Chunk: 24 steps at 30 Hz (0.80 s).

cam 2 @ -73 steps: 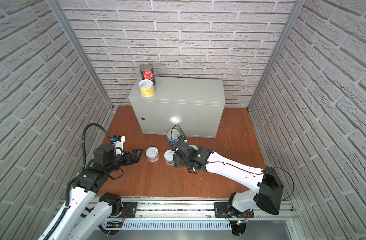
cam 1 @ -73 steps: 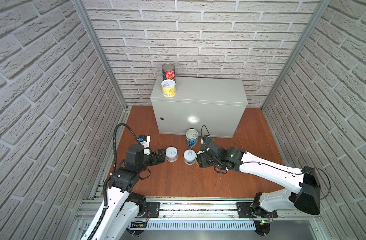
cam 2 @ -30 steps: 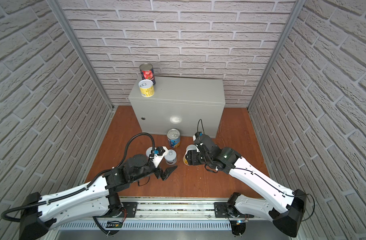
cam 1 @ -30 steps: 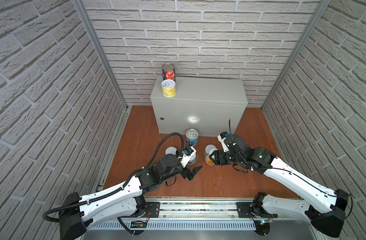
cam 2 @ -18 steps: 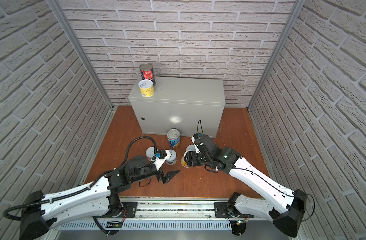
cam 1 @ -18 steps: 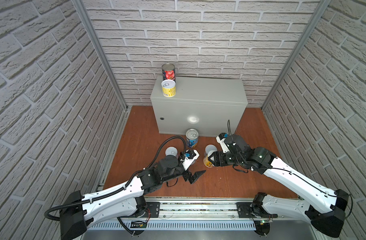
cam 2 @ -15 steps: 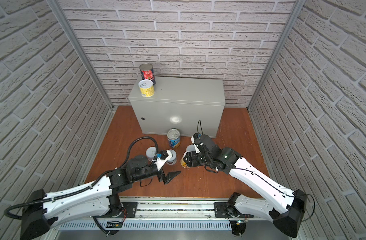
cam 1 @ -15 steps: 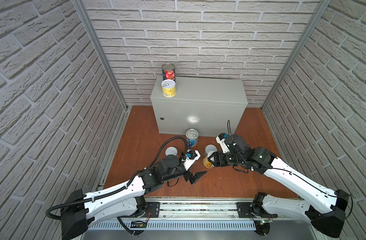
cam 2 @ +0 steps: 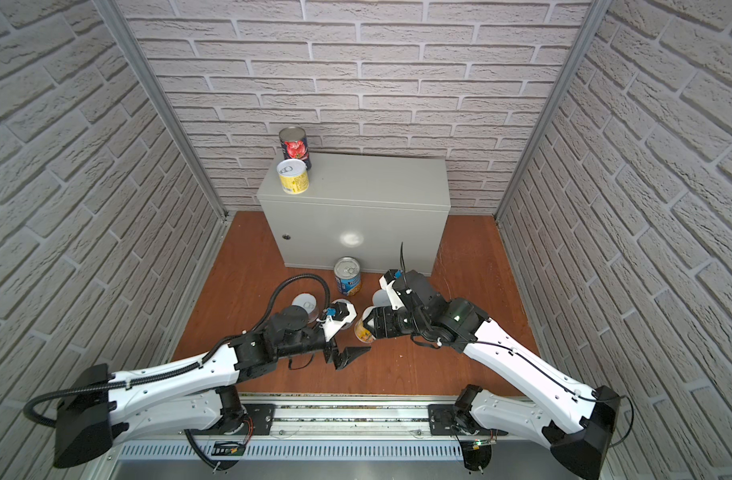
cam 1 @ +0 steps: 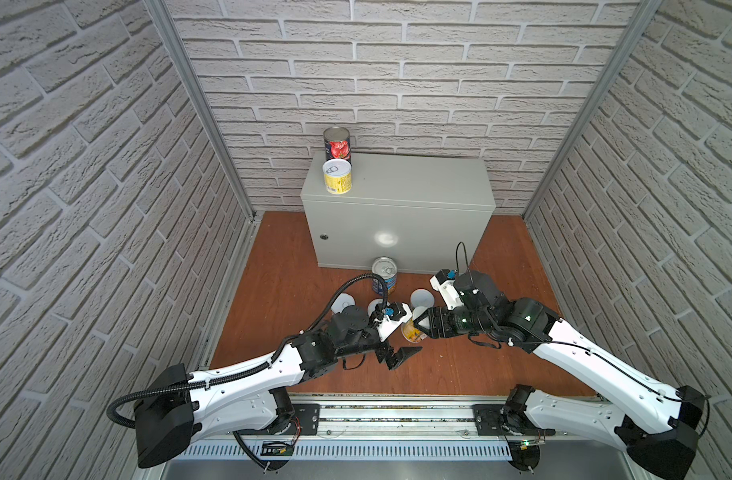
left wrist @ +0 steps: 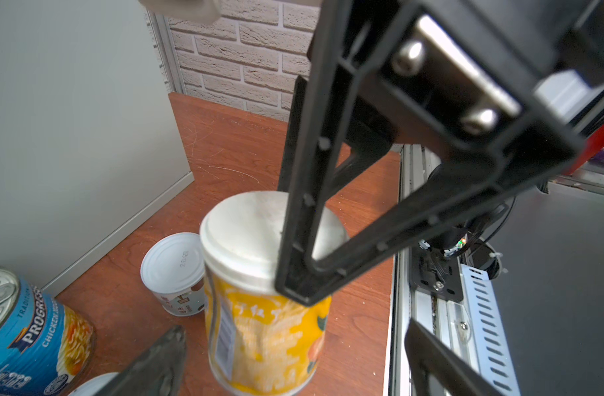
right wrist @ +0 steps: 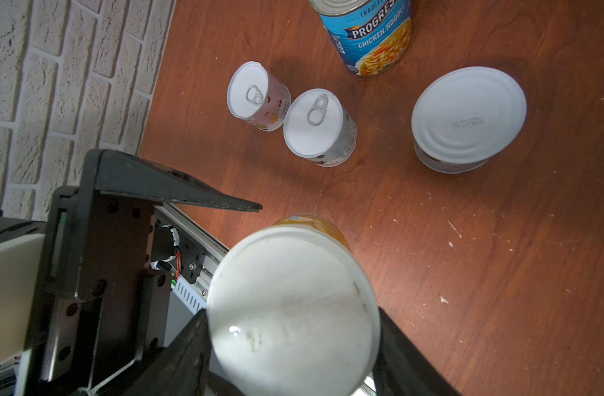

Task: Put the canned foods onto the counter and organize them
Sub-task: 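Grasp the held yellow can with the left gripper beside the right gripper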

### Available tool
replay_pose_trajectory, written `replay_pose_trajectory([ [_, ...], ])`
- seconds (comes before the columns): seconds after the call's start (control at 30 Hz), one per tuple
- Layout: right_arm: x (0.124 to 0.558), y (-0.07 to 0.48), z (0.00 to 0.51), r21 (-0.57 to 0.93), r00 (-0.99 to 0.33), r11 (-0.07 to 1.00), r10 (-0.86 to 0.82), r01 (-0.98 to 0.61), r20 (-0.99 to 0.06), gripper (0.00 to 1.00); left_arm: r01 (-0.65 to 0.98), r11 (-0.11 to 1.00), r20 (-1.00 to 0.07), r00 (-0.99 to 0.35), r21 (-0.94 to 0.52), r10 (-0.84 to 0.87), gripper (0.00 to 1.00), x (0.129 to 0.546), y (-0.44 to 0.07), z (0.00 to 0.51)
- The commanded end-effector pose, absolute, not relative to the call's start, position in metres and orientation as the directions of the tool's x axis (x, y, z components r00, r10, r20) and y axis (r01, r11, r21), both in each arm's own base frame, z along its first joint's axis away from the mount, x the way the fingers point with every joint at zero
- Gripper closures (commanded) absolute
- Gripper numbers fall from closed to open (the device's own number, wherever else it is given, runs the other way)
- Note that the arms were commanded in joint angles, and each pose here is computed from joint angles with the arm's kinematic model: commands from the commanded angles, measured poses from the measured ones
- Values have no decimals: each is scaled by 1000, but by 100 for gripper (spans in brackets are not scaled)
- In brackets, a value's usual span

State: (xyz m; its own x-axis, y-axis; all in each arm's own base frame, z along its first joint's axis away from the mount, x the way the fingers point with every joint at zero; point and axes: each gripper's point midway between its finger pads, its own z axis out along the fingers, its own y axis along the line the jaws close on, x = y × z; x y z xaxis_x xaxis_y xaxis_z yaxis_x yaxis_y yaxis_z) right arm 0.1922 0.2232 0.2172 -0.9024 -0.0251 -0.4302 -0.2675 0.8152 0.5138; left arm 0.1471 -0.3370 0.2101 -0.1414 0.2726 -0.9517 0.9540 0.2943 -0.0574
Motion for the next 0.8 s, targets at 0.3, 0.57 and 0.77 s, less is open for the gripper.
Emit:
replay_pose_trajectory([
  [0.3,195,245,252,641,-873,691,30,-334,-488,39,967,253,-978,-77,-26,195,5,146,-348,236],
  [0.57,195,250,257,684,-876,650,59,-330,-479,40,965,261,-977,-89,-36,193,7,147,-348,230],
  [0.77,194,256,258,715,-886,618,61,-327,-459,39,962,271,-978,-84,-30,189,18,147,-345,230],
])
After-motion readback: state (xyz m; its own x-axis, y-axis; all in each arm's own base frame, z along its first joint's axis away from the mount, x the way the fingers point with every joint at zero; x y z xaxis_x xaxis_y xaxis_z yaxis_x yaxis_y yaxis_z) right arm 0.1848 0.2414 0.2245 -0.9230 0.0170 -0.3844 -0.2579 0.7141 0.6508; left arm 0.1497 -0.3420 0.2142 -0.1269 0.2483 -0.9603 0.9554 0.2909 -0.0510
